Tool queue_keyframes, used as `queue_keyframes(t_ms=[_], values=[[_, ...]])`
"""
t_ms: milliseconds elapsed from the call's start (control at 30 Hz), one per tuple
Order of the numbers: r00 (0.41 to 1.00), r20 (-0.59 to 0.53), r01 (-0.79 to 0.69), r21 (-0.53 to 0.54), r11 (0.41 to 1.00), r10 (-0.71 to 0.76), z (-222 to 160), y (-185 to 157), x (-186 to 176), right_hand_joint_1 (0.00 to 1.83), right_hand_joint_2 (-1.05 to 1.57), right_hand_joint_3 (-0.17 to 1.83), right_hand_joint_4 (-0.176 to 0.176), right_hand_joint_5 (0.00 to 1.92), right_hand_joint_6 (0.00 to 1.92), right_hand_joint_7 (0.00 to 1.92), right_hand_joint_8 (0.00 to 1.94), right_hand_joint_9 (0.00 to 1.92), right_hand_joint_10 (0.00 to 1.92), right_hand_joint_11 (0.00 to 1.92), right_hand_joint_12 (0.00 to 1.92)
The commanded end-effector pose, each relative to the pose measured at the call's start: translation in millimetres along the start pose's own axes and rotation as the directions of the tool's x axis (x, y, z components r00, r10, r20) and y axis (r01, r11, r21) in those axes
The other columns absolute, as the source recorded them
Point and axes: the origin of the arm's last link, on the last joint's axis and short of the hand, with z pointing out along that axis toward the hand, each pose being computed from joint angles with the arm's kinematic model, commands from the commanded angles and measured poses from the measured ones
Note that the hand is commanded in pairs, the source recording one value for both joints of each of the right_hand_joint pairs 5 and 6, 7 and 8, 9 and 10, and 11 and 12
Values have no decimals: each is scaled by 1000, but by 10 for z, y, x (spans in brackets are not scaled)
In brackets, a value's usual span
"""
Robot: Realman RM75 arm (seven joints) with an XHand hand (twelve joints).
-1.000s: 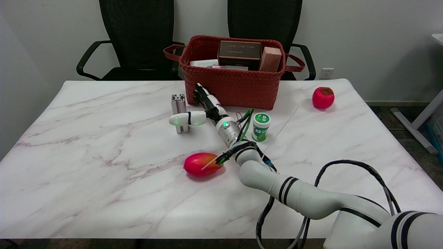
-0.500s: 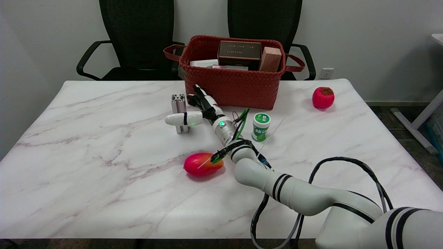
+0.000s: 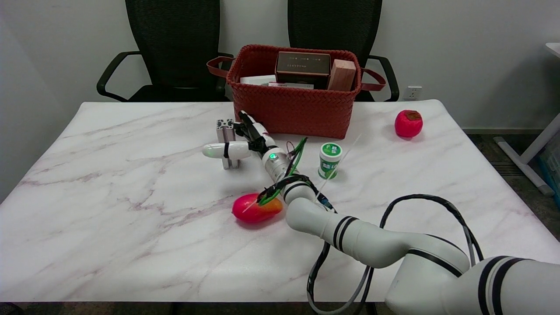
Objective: Pick up the metal rectangular block.
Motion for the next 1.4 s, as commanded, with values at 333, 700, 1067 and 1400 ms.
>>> queue_keyframes(t_ms=[333, 700, 1067, 1400], values=[[1000, 3, -9, -12, 1000, 9, 104, -122, -151, 1072, 314, 163, 0, 110, 110, 308, 308, 268, 268, 33, 33], [1000, 17, -18, -25, 1000, 18, 95, -120, -257, 1062, 285, 196, 0, 100, 100, 386, 386, 269, 269, 34, 34], [998, 26, -52, -56, 997, 54, 94, -74, -281, 1054, 308, 156, 0, 120, 120, 531, 531, 292, 292, 29, 29], [996, 13, -82, -115, 990, 84, 75, 74, -274, 1014, 369, 187, 0, 118, 118, 618, 618, 345, 345, 54, 54]])
